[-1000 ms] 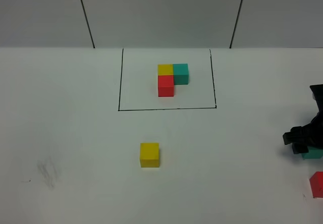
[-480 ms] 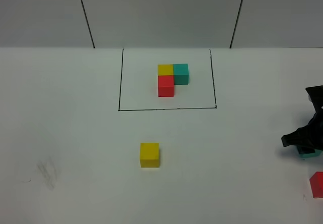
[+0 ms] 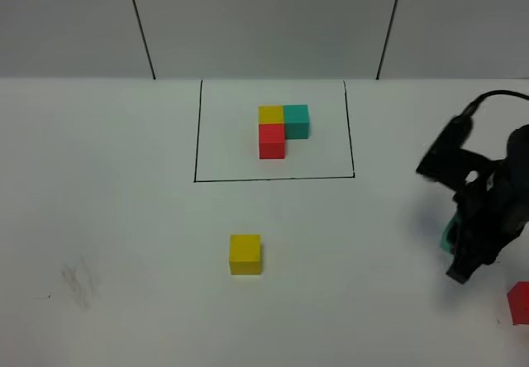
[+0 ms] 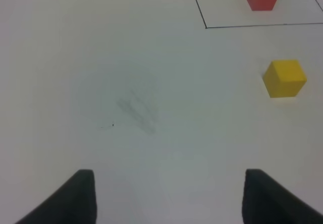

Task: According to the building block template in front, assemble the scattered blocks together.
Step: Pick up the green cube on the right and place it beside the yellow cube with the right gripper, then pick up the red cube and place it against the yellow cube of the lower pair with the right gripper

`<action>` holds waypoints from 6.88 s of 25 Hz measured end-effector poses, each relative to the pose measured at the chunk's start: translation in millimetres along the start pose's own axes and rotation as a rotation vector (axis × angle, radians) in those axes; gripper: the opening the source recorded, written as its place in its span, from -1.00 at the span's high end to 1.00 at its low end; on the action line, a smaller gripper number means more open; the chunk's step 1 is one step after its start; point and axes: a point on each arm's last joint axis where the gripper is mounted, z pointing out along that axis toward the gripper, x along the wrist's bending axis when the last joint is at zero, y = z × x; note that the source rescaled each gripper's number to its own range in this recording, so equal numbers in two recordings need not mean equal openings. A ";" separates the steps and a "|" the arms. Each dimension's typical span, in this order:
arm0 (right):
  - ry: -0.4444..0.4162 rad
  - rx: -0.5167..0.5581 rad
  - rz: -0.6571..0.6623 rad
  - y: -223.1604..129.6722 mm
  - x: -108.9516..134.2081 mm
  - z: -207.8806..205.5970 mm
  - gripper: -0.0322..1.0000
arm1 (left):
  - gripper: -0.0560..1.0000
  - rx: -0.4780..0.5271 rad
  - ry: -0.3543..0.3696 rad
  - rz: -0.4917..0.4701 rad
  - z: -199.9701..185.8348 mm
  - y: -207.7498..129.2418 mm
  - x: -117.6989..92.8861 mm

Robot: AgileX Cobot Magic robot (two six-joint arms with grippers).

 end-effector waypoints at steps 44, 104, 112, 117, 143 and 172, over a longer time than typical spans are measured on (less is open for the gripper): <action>0.204 -0.022 -0.603 173.8 84.2 21.8 0.91 | 0.21 0.000 0.000 0.000 0.0 0.0 0.0; 0.236 -0.086 -0.561 189.3 109.7 65.9 0.91 | 0.22 -0.001 0.000 0.000 0.0 0.1 0.0; 0.240 -0.081 -0.562 189.7 109.7 65.9 0.91 | 0.22 -0.001 0.000 0.000 0.0 0.1 0.0; 0.248 -0.067 -0.529 189.0 110.9 70.2 0.21 | 0.22 -0.001 0.000 0.000 0.0 0.1 0.0; -0.060 -0.128 0.776 -8.2 11.7 -53.7 -0.83 | 0.22 -0.001 0.000 0.000 0.0 0.1 0.0; -0.063 0.073 1.000 -84.0 7.5 2.8 -0.66 | 0.22 0.000 0.000 0.000 0.0 0.0 0.0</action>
